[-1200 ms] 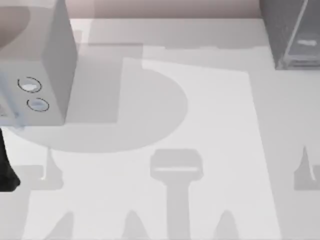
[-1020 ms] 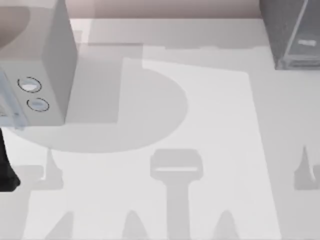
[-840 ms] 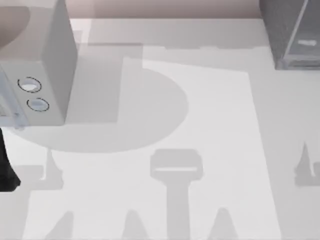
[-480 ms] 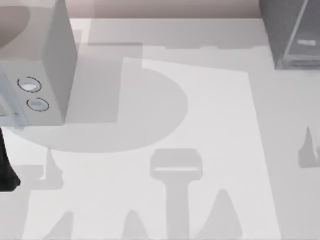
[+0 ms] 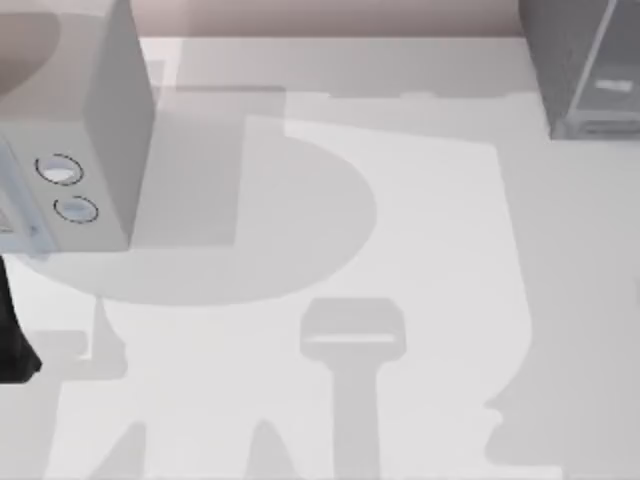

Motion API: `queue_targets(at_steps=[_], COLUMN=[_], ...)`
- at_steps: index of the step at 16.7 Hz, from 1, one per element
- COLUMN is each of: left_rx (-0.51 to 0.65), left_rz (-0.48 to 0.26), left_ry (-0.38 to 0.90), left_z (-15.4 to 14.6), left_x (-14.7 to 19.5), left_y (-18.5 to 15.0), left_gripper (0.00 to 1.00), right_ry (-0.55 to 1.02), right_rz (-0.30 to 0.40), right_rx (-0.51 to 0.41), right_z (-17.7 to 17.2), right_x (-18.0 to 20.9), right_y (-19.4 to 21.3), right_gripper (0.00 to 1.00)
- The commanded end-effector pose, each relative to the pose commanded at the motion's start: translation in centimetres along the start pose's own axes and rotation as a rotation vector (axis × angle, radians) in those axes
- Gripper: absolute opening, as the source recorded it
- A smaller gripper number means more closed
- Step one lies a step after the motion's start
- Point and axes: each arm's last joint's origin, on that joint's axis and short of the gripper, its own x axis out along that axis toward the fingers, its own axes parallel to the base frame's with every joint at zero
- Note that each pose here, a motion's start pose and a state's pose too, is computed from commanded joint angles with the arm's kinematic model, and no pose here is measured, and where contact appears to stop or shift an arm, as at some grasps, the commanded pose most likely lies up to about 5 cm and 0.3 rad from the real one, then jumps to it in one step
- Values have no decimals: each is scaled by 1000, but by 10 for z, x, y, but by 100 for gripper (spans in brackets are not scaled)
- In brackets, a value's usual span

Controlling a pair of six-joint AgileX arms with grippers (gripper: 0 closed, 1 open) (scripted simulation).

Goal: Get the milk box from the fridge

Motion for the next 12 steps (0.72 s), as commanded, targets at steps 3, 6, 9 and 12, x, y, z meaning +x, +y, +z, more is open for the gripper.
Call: queue_targets(at_steps=[3, 6, 9, 12], left_rx=[0, 0, 0, 0], left_rz=[0, 0, 0, 0], left_ry=[0, 0, 0, 0], left_z=[0, 0, 0, 0], left_x=[0, 0, 0, 0], left_y=[0, 0, 0, 0], left_gripper=[100, 100, 100, 100], right_ry=[-6, -28, -40, -40], right_rz=[2, 4, 5, 5], right_rx=[3, -7, -13, -13], right_z=[-15, -25, -31, -32], right_x=[8, 13, 14, 14], right_y=[-16, -28, -35, -35], right_gripper=[100, 100, 100, 100])
